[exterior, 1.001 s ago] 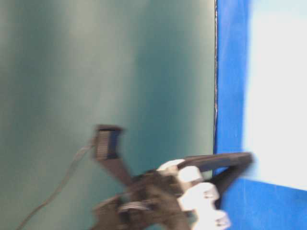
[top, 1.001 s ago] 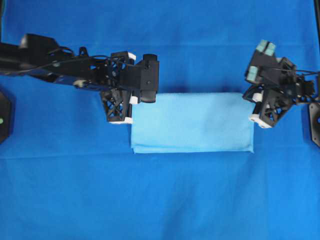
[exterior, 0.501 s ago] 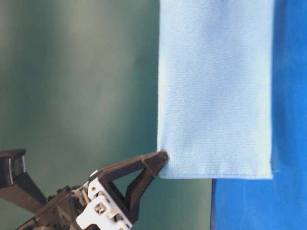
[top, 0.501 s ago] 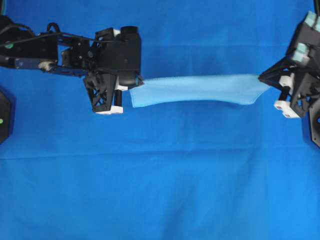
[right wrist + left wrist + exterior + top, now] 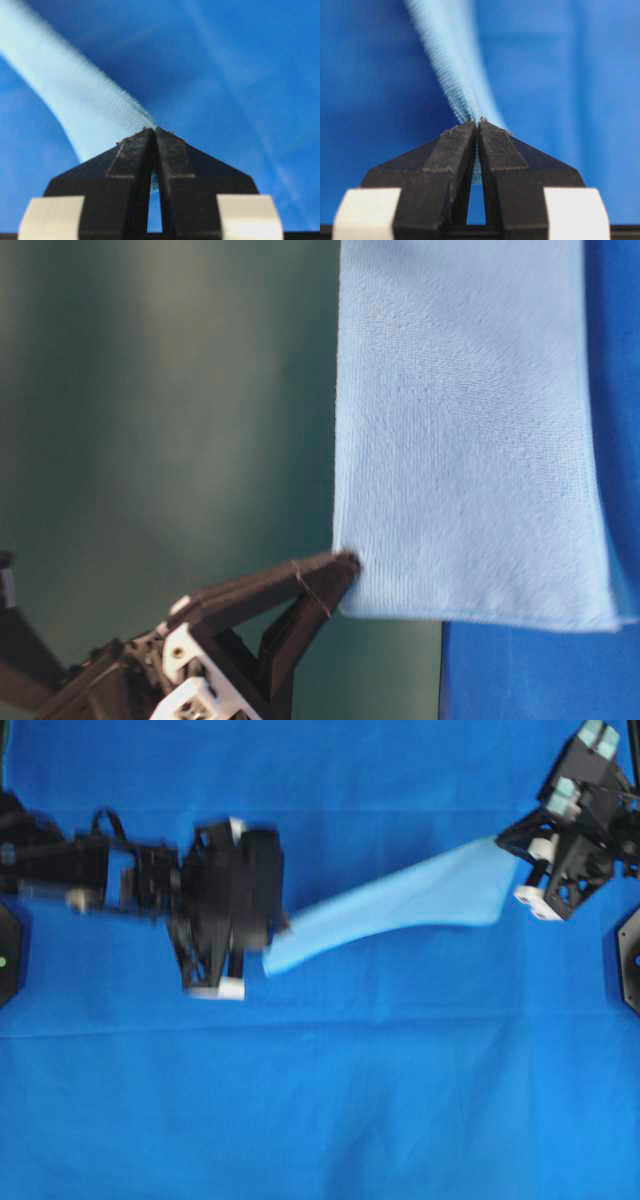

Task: Fold the light blue towel.
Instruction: 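Lift the strip and swing the right gripper's end over toward the left, then lower the strip, laying the right end over the left end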

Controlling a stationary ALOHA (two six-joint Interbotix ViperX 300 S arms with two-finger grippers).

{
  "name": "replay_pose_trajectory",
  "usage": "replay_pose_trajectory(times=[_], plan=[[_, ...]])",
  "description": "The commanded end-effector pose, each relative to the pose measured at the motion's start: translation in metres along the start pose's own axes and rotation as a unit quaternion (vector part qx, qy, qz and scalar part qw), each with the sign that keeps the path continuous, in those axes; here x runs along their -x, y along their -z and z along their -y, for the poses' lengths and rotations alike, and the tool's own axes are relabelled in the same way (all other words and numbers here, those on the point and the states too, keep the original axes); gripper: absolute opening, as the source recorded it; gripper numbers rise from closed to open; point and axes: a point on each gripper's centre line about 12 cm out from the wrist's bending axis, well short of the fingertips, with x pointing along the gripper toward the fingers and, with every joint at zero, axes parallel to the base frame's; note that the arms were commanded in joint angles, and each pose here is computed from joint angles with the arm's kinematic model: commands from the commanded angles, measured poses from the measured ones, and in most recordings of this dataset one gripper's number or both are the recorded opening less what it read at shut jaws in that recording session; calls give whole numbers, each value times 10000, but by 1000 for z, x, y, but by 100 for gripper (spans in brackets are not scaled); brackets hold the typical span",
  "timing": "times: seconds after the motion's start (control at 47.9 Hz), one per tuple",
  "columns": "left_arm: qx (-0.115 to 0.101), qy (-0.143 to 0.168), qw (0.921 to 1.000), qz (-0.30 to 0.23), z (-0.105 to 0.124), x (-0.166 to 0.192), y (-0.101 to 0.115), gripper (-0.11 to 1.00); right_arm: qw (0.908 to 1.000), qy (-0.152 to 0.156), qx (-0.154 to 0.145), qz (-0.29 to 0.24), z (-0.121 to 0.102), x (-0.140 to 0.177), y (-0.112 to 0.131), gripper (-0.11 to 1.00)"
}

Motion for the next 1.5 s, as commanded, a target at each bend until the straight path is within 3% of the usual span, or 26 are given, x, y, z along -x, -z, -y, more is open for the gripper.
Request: replay_pose_trajectory(times=[0.0, 0.25, 0.417, 0.626, 0.96, 1.314, 1.481], plan=[[-132, 134, 9993, 322, 17, 0, -11, 2, 9995, 102, -30, 297, 9, -7, -22, 2], [-479, 488, 9935, 905, 59, -10, -29, 2, 9969, 152, 117, 757, 20, -50, -75, 2], [-858, 659, 9855, 1307, 84, -11, -44, 2, 9951, 119, 343, 916, 16, -74, -108, 2], [-894, 686, 9847, 1327, 88, -19, -48, 2, 9935, 129, 487, 1025, 12, -90, -135, 2], [-803, 565, 9841, 1480, 80, -37, -57, 2, 9946, 184, 491, 901, 16, -85, -122, 2], [-830, 467, 9805, 1719, 80, -95, -106, 2, 9962, 323, 432, 686, 31, -52, -72, 2], [-859, 424, 9777, 1869, 81, -115, -125, 2, 9966, 416, 430, 564, 35, -45, -61, 2]])
